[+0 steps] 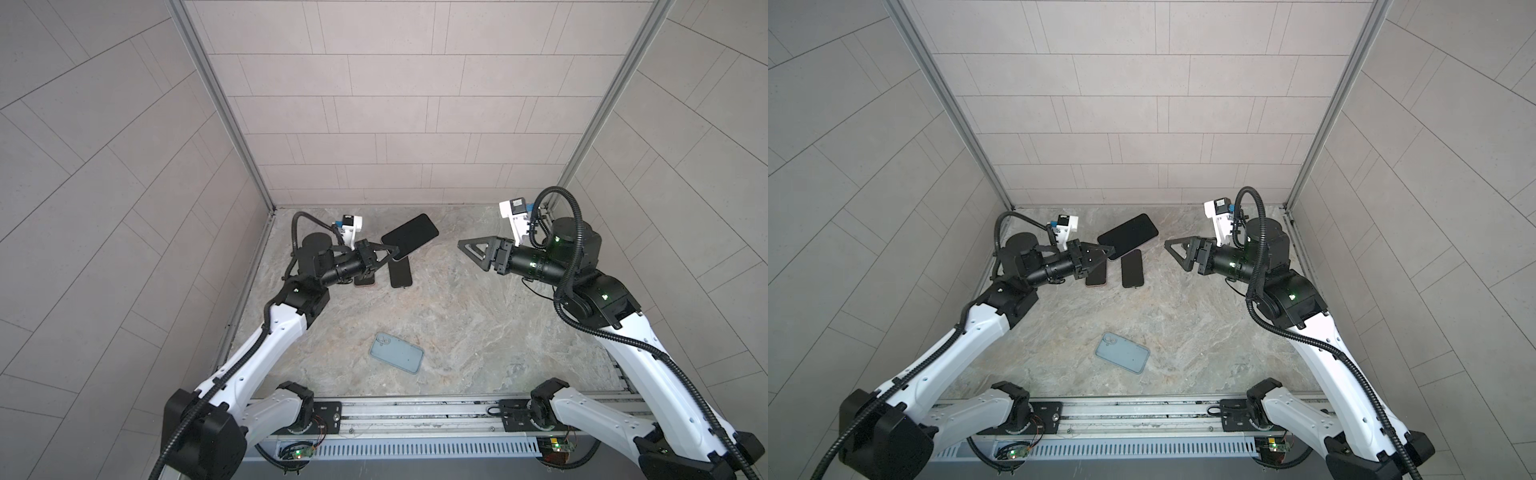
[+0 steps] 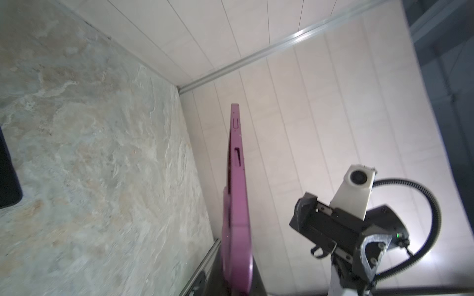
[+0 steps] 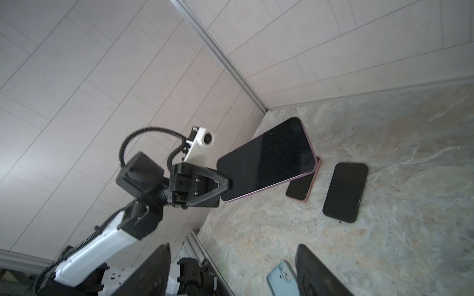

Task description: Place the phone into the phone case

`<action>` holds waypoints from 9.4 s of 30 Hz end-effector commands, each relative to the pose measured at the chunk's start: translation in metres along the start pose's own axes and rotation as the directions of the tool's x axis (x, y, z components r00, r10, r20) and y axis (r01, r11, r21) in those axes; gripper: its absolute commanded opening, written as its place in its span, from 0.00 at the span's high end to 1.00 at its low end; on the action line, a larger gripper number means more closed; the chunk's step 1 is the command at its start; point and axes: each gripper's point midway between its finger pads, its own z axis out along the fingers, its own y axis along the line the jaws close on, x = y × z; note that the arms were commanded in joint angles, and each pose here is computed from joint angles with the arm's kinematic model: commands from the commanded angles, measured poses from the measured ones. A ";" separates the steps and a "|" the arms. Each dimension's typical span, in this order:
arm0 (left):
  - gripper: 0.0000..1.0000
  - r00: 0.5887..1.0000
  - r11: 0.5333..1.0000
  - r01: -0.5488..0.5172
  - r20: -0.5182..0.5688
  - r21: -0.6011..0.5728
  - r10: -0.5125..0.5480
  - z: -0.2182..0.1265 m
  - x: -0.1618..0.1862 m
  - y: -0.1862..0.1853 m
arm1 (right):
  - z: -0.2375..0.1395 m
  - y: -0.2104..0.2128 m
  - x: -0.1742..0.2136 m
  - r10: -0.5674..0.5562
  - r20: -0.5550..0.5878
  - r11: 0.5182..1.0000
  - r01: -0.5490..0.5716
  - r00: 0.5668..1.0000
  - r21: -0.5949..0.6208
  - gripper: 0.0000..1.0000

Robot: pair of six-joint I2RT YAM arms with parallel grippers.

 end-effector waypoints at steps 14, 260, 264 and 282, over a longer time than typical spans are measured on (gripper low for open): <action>1.00 0.949 0.965 -0.090 -0.273 0.246 0.158 -0.033 0.063 -0.058 | 0.024 -0.014 0.035 0.115 -0.153 0.986 -0.131 0.982 -0.102 0.47; 0.41 0.927 0.814 0.224 -0.140 -0.535 -0.347 0.012 0.135 0.262 | 0.130 -0.226 0.277 0.516 -0.289 0.776 -0.297 0.806 0.557 0.62; 0.41 0.927 0.815 0.219 -0.146 -0.536 -0.345 0.011 0.134 0.261 | 0.127 -0.227 0.273 0.497 -0.307 0.781 -0.264 0.812 0.566 0.39; 0.41 0.937 0.809 0.152 -0.177 -0.568 -0.301 0.004 0.130 0.253 | 0.086 -0.213 0.227 0.356 -0.440 0.760 0.018 0.824 0.649 0.62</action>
